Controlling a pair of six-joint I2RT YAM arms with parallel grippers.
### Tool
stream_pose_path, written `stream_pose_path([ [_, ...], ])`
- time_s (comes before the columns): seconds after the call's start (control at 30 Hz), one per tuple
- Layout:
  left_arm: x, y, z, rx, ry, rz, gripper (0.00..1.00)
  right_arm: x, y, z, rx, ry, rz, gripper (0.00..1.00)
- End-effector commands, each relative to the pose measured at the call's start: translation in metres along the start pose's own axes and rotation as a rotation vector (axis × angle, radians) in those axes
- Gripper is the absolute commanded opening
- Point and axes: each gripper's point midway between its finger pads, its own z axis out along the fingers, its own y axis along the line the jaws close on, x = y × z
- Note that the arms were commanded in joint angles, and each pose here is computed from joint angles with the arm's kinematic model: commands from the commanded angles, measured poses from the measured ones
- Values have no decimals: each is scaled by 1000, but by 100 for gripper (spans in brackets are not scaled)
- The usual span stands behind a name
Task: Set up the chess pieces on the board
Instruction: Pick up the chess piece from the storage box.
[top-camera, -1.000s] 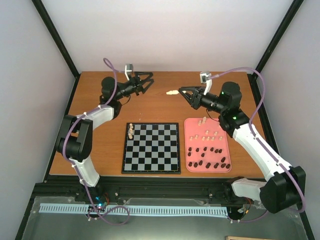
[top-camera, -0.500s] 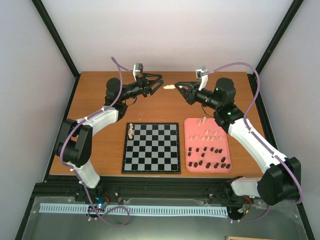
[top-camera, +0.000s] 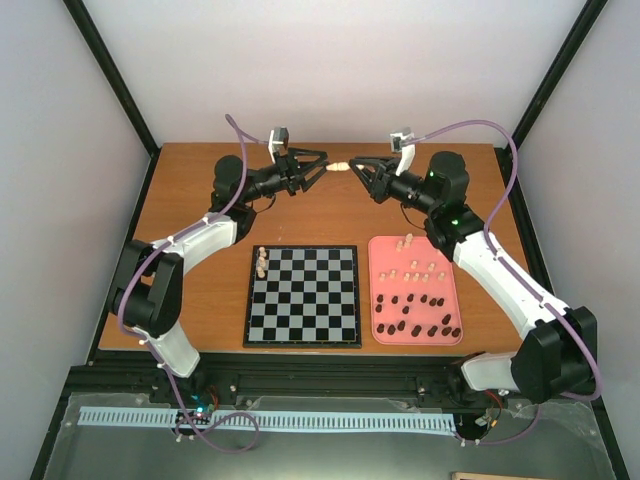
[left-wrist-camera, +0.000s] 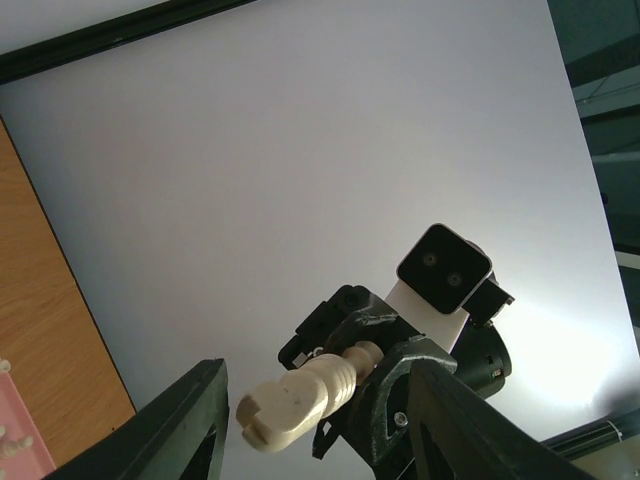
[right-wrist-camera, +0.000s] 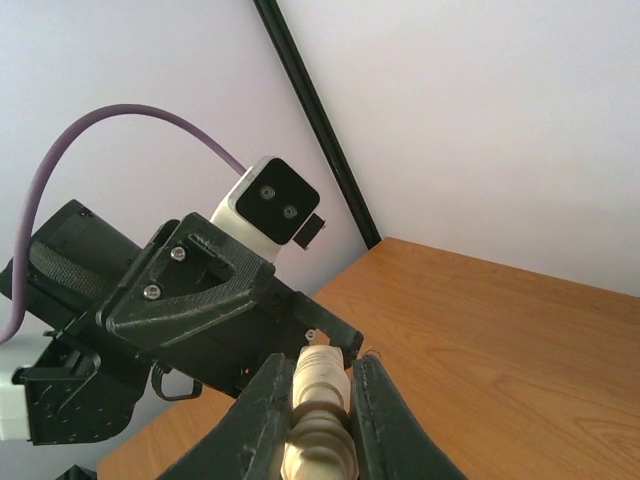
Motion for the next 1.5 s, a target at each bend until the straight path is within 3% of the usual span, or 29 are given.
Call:
stream_pose_path([
  [0.0,0,-4,5,13,6,17,52,-21,6,2,-1,-60,-59,3],
  [0.33,2,1,8,1,10,13,50,-16,-1,16,-17,-42,-45,3],
  [0.77,2,6,11,-6,9,0,30,-12,-3,18,-18,-19,-42,3],
  [0.87,1,5,11,-7,6,5,21,-11,-3,18,-17,-16,-43,3],
  [1.0,0,8,11,-14,0,4,1,-10,-4,18,-13,-10,-44,3],
  [1.33,-5,16,10,-68,-27,74,1,-7,-8,12,36,2,-66,3],
  [1.47,-8,31,13,-127,-19,101,1,-4,-24,8,132,17,-69,3],
])
